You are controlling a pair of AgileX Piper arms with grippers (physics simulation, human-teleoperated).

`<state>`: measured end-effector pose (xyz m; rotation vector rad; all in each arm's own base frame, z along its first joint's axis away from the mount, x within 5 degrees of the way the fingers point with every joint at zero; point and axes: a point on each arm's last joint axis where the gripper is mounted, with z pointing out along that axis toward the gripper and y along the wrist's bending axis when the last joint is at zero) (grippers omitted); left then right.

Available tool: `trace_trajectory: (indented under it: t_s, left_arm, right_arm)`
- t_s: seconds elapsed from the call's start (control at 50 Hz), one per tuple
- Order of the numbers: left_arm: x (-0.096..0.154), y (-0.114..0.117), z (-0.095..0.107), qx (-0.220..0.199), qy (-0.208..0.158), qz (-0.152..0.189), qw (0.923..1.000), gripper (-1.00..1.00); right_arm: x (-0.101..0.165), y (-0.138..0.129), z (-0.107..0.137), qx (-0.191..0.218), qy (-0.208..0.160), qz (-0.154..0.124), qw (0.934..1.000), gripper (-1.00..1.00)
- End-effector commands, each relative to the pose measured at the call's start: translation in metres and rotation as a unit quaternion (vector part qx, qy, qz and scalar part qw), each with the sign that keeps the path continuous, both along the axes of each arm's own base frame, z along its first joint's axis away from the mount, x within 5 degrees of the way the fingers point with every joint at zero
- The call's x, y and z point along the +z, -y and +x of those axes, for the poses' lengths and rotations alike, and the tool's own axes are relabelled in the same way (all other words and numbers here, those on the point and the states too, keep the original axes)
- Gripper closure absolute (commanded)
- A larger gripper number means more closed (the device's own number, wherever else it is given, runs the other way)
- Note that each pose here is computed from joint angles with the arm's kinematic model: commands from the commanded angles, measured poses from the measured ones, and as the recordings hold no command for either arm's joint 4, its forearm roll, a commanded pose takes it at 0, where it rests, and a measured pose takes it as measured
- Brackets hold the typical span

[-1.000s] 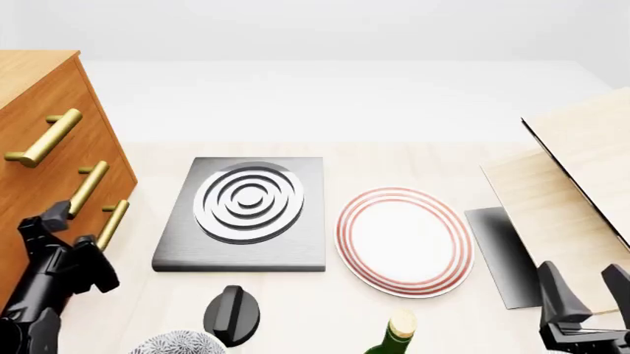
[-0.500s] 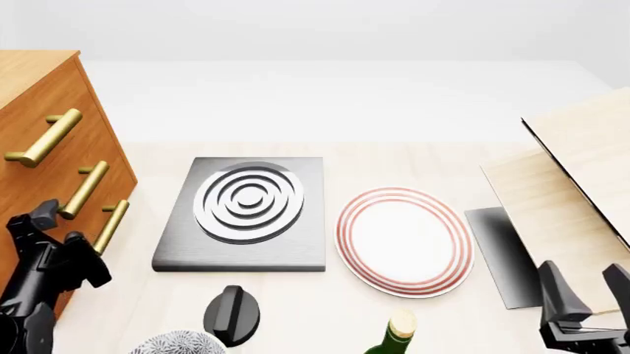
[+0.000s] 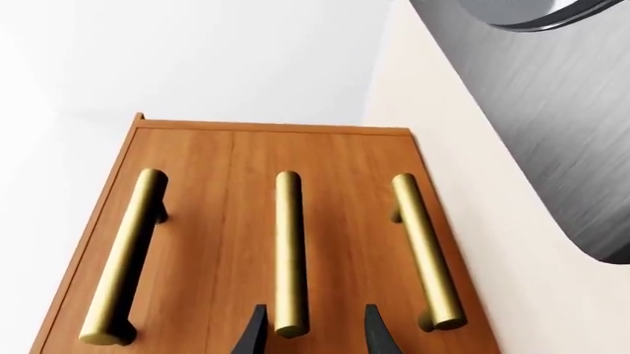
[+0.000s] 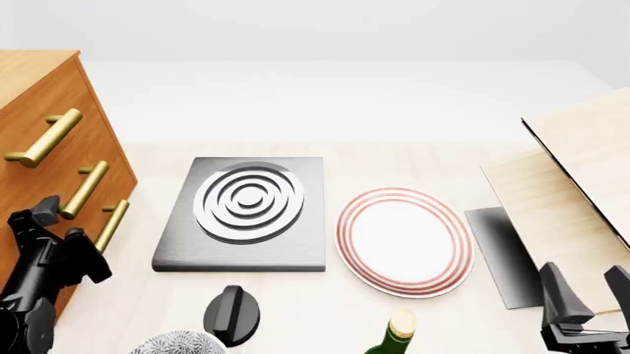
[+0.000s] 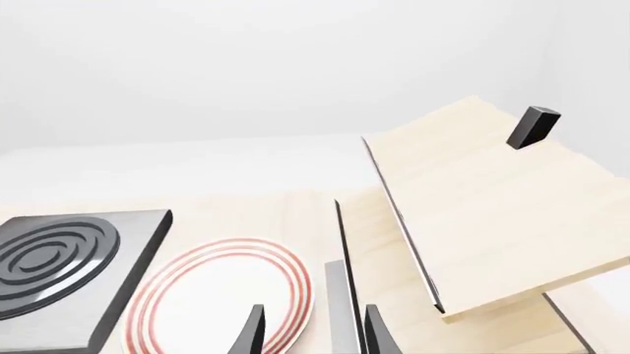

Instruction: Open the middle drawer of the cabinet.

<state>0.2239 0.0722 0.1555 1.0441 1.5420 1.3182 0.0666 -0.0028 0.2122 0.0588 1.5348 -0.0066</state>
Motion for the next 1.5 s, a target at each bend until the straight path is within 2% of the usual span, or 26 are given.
trace_trajectory:
  t_s: [0.02, 0.16, 0.18, 0.54, 1.1, 1.5]
  left_arm:
    - [0.006, -0.016, 0.004, 0.033, 0.022, -0.005, 0.9992, -1.00]
    - [0.002, -0.012, 0.006, 0.024, 0.013, -0.001, 0.9996, -1.00]
    - [0.002, -0.010, 0.006, 0.020, 0.012, 0.000, 0.9997, 1.00]
    - [0.006, -0.006, 0.004, 0.013, 0.016, 0.009, 0.9997, 1.00]
    - [0.012, 0.021, 0.016, -0.048, 0.031, 0.007, 0.9984, 1.00]
    - [0.013, 0.036, 0.014, -0.077, 0.032, 0.012, 0.9964, 1.00]
  right_arm:
    - [0.000, 0.000, -0.001, 0.000, 0.001, 0.001, 1.0000, -1.00]
    - [0.000, 0.000, -0.002, 0.000, 0.002, 0.001, 1.0000, -1.00]
    - [0.000, 0.000, -0.002, 0.000, 0.002, 0.001, 1.0000, -1.00]
    - [0.000, 0.000, -0.002, 0.001, 0.003, 0.000, 1.0000, -1.00]
    - [0.000, -0.001, -0.004, 0.005, 0.006, 0.005, 1.0000, -1.00]
    - [0.001, -0.002, -0.004, 0.011, 0.009, 0.007, 0.9999, -1.00]
